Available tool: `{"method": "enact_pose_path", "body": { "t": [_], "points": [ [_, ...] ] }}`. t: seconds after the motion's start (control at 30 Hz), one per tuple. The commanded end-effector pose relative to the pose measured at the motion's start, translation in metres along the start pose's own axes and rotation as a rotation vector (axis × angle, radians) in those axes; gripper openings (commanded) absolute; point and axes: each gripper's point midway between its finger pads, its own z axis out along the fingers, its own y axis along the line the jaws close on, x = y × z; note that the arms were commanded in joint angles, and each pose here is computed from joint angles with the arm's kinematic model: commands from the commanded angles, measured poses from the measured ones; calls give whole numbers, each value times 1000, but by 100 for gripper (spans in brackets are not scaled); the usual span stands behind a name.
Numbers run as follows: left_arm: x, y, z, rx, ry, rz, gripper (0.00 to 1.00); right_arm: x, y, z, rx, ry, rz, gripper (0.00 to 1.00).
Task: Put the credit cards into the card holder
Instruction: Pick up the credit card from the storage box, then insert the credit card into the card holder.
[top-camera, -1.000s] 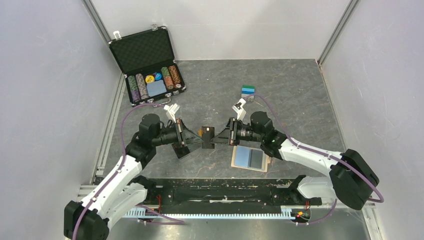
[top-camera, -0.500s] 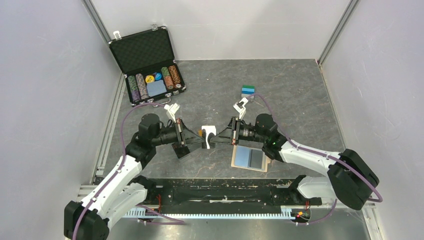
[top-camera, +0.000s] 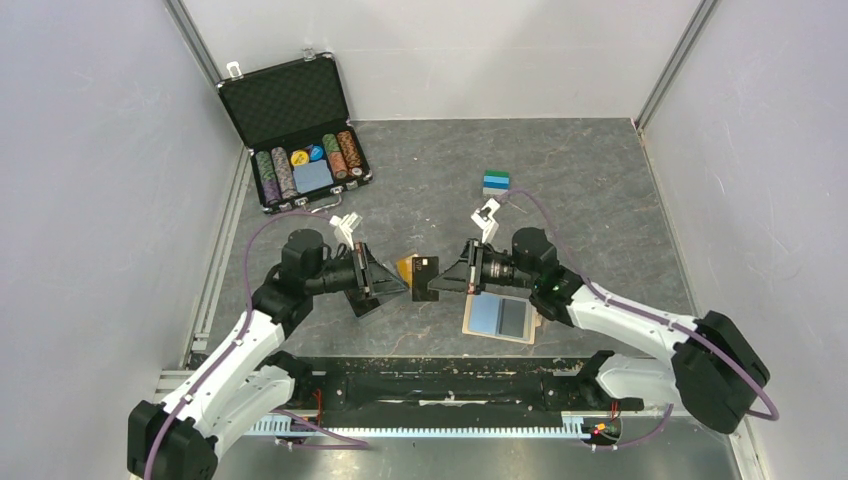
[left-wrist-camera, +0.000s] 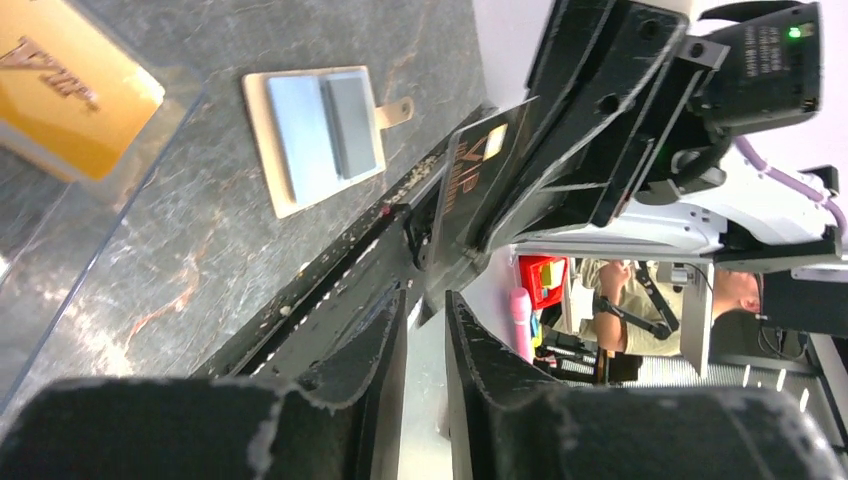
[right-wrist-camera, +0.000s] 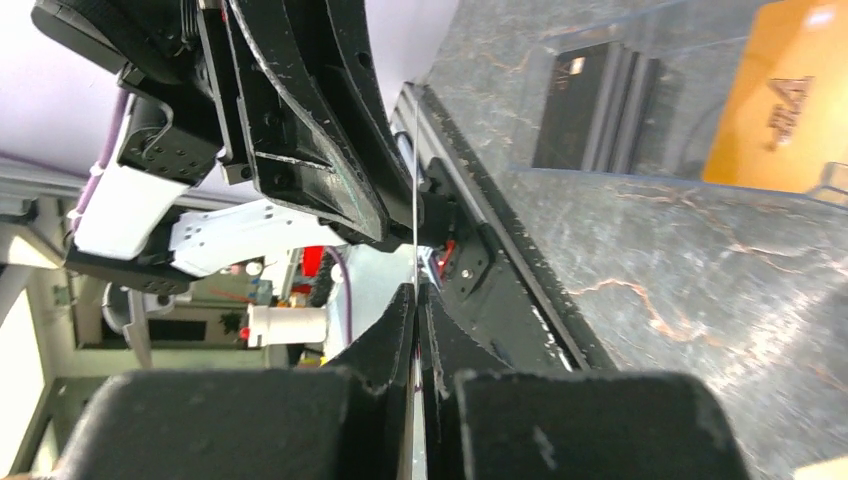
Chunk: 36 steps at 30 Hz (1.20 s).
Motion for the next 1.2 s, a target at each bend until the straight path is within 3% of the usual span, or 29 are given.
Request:
{"method": "enact_pose_path", "body": {
  "t": [0.0,0.3,0.53,0.9,1.17],
  "points": [
    [1,14,-1,-85,-7,-7,27,-10,-25,-21,141,-52,-68,0],
    [22,27,18,-260,99,67,26,9,-93,-81,380,-63,-34,0],
    [46,23,66,-393,219,204,23,24,-131,-121,514,-85,30,0],
    [72,40,131,-602,321,350,11,38,-158,-149,618,-80,65,0],
    [92,67,156,-691,376,343,5,54,-175,-152,628,-65,99,0]
  ]
}}
